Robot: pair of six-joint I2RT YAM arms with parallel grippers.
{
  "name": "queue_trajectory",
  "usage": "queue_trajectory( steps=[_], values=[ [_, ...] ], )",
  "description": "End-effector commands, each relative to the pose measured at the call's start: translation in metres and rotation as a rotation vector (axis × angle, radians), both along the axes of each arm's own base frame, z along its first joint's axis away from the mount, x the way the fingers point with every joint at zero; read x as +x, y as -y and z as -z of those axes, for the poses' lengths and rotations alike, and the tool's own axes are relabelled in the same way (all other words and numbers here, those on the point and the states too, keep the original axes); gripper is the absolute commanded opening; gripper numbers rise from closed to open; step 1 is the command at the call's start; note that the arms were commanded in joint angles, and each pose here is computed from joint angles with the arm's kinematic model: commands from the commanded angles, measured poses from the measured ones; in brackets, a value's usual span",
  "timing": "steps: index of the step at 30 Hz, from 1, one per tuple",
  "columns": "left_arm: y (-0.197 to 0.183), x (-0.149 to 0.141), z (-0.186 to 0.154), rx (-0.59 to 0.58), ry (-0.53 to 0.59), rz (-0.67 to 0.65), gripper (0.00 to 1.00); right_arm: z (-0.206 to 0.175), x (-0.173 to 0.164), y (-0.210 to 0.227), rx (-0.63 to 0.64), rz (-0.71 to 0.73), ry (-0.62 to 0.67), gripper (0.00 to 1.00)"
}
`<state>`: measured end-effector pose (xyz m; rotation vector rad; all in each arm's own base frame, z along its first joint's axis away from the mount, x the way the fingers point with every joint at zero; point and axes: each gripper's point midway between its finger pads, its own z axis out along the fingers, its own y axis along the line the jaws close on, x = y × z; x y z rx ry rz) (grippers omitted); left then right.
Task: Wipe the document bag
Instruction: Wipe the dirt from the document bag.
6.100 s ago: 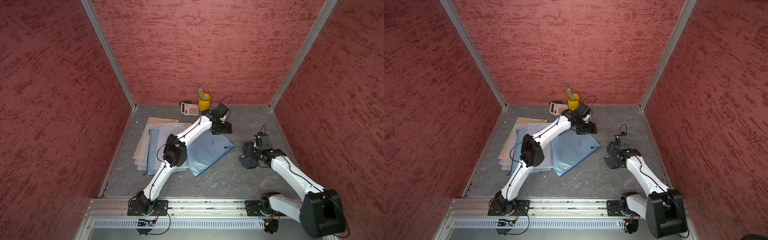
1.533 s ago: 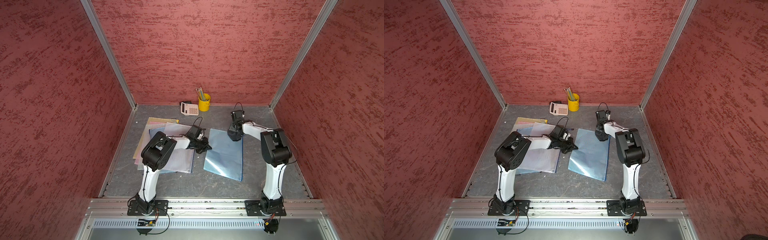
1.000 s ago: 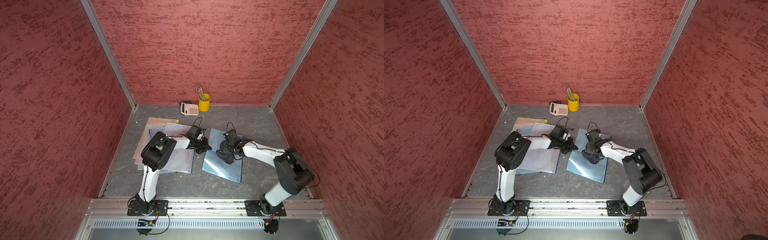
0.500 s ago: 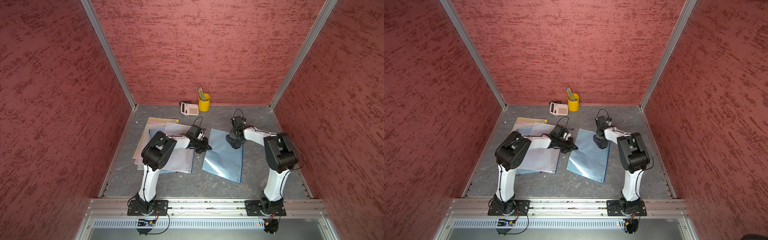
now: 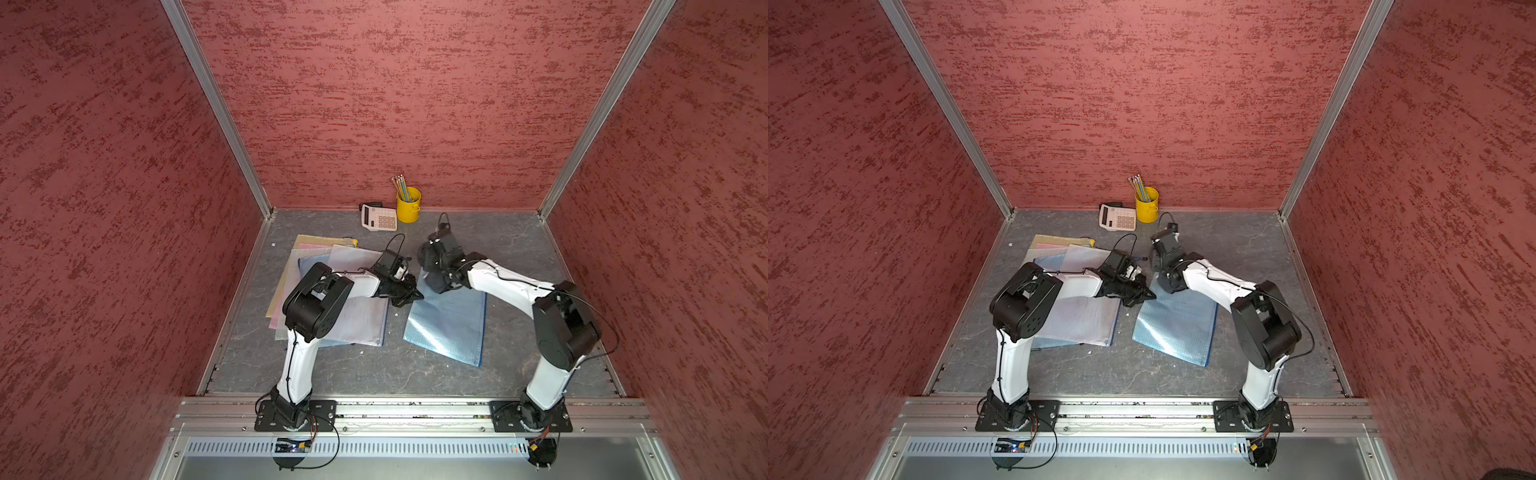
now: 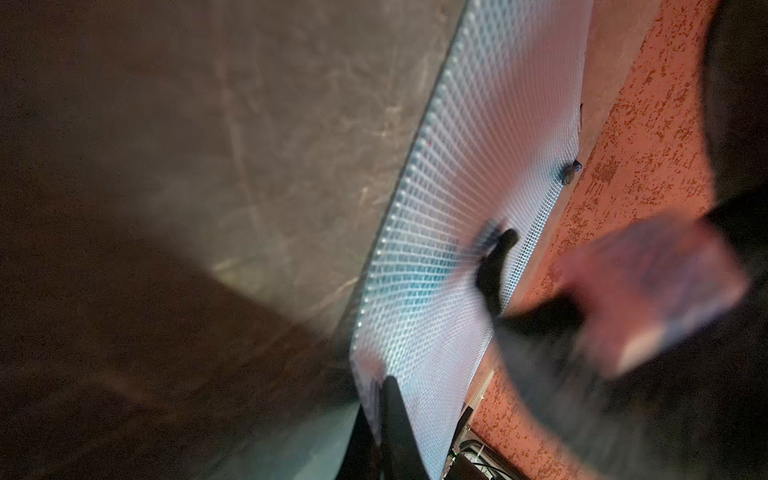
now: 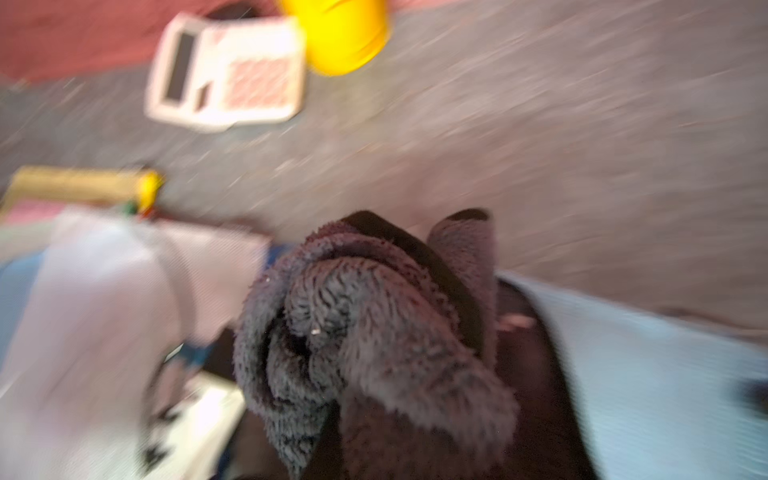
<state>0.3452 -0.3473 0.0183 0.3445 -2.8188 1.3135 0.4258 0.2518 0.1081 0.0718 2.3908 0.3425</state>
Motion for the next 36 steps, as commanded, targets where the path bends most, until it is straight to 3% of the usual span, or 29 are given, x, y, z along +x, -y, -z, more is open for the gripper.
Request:
queue_trajectory(
  steps=[1,4,6,12,16,19,22,24,26,29,33,36],
  values=[
    [-0.012,-0.018,0.042,0.104,-0.099,-0.021,0.0,0.053,0.001,-0.001,0.054,0.038,-0.086,0.0],
    [-0.013,-0.018,0.044,0.11,-0.099,-0.029,0.0,0.084,0.006,0.003,-0.006,0.051,-0.118,0.0],
    [-0.016,-0.019,0.043,0.107,-0.096,-0.043,0.0,0.093,0.014,0.03,-0.108,0.118,-0.118,0.0],
    [-0.034,-0.017,0.042,0.115,-0.086,-0.114,0.0,0.07,0.036,0.158,-0.227,0.367,-0.11,0.0],
    [-0.039,-0.013,0.037,0.115,-0.068,-0.138,0.0,0.035,0.04,0.198,-0.309,0.416,-0.053,0.0],
    [-0.039,-0.011,0.036,0.109,-0.065,-0.151,0.0,0.001,0.037,0.189,-0.271,0.378,-0.011,0.0],
    [-0.035,-0.007,0.035,0.087,-0.06,-0.164,0.0,-0.032,0.016,0.14,-0.189,0.246,0.052,0.0],
    [-0.033,-0.005,0.035,0.079,-0.064,-0.167,0.0,-0.032,-0.009,0.096,-0.13,0.135,0.04,0.0],
    [-0.031,-0.004,0.036,0.072,-0.064,-0.167,0.0,-0.011,-0.039,0.064,-0.054,0.073,-0.026,0.0],
    [-0.03,-0.004,0.035,0.067,-0.064,-0.162,0.0,0.038,-0.072,0.058,-0.017,0.095,-0.144,0.0],
    [-0.033,-0.006,0.038,0.068,-0.077,-0.154,0.0,0.091,-0.102,0.081,-0.052,0.203,-0.294,0.0],
    [-0.037,-0.006,0.038,0.07,-0.078,-0.161,0.0,0.092,-0.099,0.12,-0.114,0.321,-0.27,0.0]
  ],
)
